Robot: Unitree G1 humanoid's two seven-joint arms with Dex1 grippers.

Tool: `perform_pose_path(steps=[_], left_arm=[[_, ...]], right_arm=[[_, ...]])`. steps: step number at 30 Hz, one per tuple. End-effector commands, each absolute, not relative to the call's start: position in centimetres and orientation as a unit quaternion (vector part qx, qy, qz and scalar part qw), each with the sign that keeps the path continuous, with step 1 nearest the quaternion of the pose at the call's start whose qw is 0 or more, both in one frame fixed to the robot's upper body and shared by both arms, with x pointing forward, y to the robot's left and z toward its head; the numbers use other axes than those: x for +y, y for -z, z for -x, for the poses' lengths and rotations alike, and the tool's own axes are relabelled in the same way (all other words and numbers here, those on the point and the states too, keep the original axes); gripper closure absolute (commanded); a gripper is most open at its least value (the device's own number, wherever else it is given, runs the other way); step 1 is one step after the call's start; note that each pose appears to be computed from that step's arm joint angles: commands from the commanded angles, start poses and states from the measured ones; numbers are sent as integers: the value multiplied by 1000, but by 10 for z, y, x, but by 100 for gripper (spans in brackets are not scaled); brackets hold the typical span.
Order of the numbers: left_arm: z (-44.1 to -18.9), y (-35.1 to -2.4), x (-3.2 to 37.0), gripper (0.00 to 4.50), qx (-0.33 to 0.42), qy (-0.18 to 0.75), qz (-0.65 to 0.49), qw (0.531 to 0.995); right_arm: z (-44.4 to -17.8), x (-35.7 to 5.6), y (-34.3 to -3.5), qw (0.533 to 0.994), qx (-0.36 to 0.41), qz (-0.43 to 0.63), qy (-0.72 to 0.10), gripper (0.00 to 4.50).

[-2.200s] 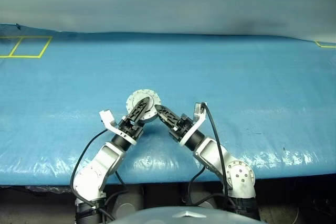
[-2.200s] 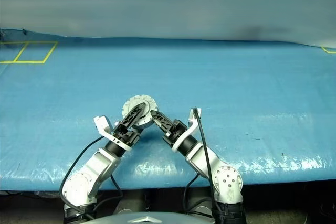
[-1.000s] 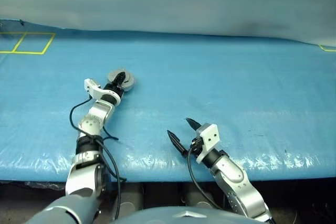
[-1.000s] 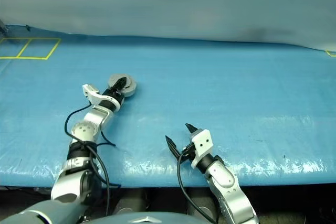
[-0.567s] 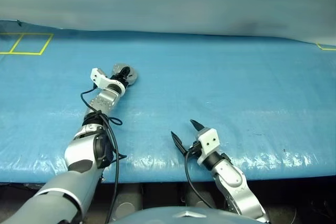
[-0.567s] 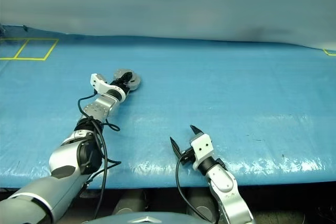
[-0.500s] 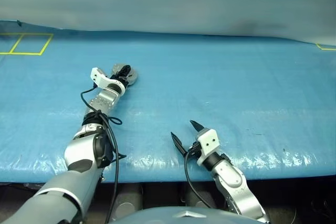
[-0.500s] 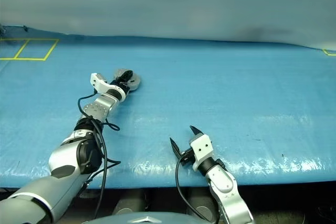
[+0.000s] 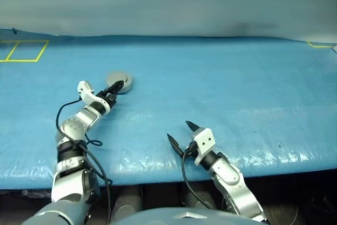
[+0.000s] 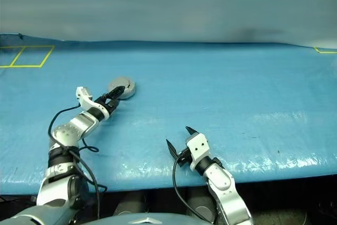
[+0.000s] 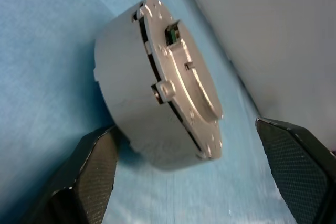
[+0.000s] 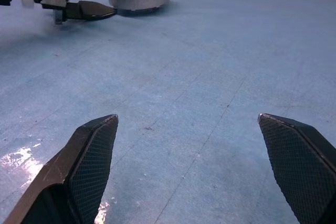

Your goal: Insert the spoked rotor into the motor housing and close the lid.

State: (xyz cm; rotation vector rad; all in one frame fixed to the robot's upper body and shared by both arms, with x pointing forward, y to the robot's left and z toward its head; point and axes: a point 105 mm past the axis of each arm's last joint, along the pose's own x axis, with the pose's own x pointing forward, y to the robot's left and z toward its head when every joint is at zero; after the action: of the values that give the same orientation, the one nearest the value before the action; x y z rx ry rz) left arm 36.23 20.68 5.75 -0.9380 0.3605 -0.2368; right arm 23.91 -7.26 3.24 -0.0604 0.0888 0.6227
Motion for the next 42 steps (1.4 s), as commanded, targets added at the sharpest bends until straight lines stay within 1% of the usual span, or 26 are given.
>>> perform_pose_path(steps=[1, 3, 5, 10, 12, 16, 19, 23, 42], left_arm=[[-328, -36, 205, 3, 232, 113, 377, 890], [-313, -40, 200, 3, 217, 136, 306, 917], [-300, -46, 194, 3, 195, 162, 269, 929], [-279, -57, 196, 3, 107, 152, 104, 977], [-269, -55, 192, 3, 82, 151, 8, 985], [-259, -55, 182, 3, 40, 155, -65, 985], [-255, -55, 179, 3, 5, 143, -79, 987], [-254, -55, 181, 3, -15, 126, -74, 989], [-256, -49, 172, 3, -16, 150, -58, 987]], right_arm=[[-246, -76, -44, 955, 29, -5, -296, 0], [-249, -80, -47, 958, 19, -8, -284, 0], [-253, -86, -50, 964, 7, -2, -268, 0], [-258, -99, -53, 970, 4, -24, -241, 0], [-260, -105, -56, 973, -5, -22, -228, 0], [-261, -111, -58, 976, -16, -13, -216, 0], [-259, -112, -61, 976, -26, -17, -215, 0], [-256, -112, -61, 975, -27, -21, -218, 0], [-254, -115, -58, 977, -17, -28, -210, 0]])
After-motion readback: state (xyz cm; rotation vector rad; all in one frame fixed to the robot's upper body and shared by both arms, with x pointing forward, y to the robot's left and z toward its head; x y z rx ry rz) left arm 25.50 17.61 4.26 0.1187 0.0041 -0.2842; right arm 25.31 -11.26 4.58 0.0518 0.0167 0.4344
